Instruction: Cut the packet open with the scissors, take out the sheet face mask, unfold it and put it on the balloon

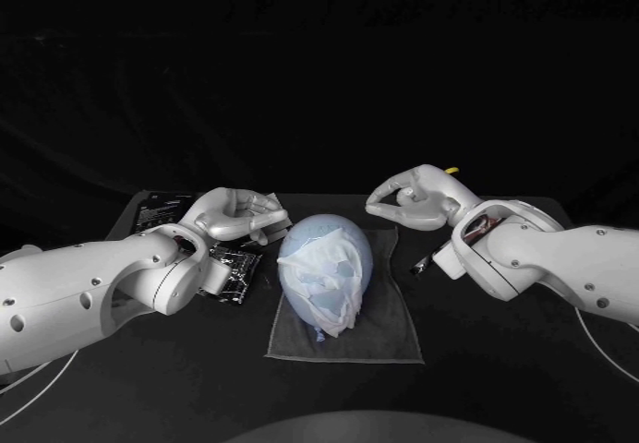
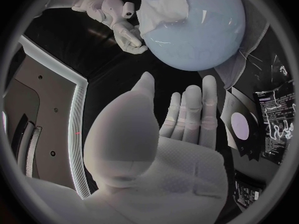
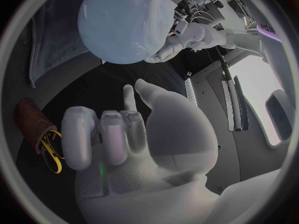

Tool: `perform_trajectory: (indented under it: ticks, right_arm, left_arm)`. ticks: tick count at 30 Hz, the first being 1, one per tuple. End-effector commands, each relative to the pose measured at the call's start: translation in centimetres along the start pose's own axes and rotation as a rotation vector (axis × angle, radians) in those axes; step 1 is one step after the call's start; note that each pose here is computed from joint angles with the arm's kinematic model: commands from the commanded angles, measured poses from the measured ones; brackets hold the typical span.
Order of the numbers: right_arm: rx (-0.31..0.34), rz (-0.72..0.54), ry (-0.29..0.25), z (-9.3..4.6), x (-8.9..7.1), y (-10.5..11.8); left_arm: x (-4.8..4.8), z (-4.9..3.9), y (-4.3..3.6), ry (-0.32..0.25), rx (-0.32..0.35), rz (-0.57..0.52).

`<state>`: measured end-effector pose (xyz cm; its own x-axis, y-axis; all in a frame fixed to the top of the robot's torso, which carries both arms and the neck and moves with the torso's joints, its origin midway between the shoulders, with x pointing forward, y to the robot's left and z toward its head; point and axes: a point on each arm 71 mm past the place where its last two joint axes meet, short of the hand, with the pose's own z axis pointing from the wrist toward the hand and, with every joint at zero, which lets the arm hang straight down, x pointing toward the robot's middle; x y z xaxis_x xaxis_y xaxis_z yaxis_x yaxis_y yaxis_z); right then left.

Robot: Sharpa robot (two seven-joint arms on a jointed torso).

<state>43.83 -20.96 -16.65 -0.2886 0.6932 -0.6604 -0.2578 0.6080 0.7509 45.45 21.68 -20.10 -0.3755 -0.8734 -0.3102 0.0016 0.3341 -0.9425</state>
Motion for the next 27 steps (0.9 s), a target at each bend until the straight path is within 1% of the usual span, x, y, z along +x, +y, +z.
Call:
perform_trajectory:
  ticks: [1, 6, 10, 14, 19, 27]
  right_arm:
    - [-0.023, -0.005, 0.034, -1.1, 0.7, -0.2]
    - [0.004, 0.005, 0.038, -2.4, 1.4, -0.9]
    - [0.019, 0.008, 0.047, -3.0, 2.1, -1.2]
    - [0.026, 0.006, 0.055, -3.3, 2.5, -1.4]
    - [0.025, 0.003, 0.058, -3.6, 2.8, -1.4]
    - [0.01, -0.003, 0.07, -3.7, 3.4, -1.1]
  left_arm:
    - [1.05, -0.11, -1.15, 0.099, 0.142, 0.142]
    - [1.85, -0.02, -1.5, 0.151, 0.19, 0.264]
    - [2.44, 0.06, -1.65, 0.188, 0.216, 0.364]
    - [2.83, 0.1, -1.67, 0.211, 0.225, 0.439]
    - [3.08, 0.1, -1.75, 0.221, 0.229, 0.476]
    - [3.29, 0.0, -1.94, 0.226, 0.235, 0.488]
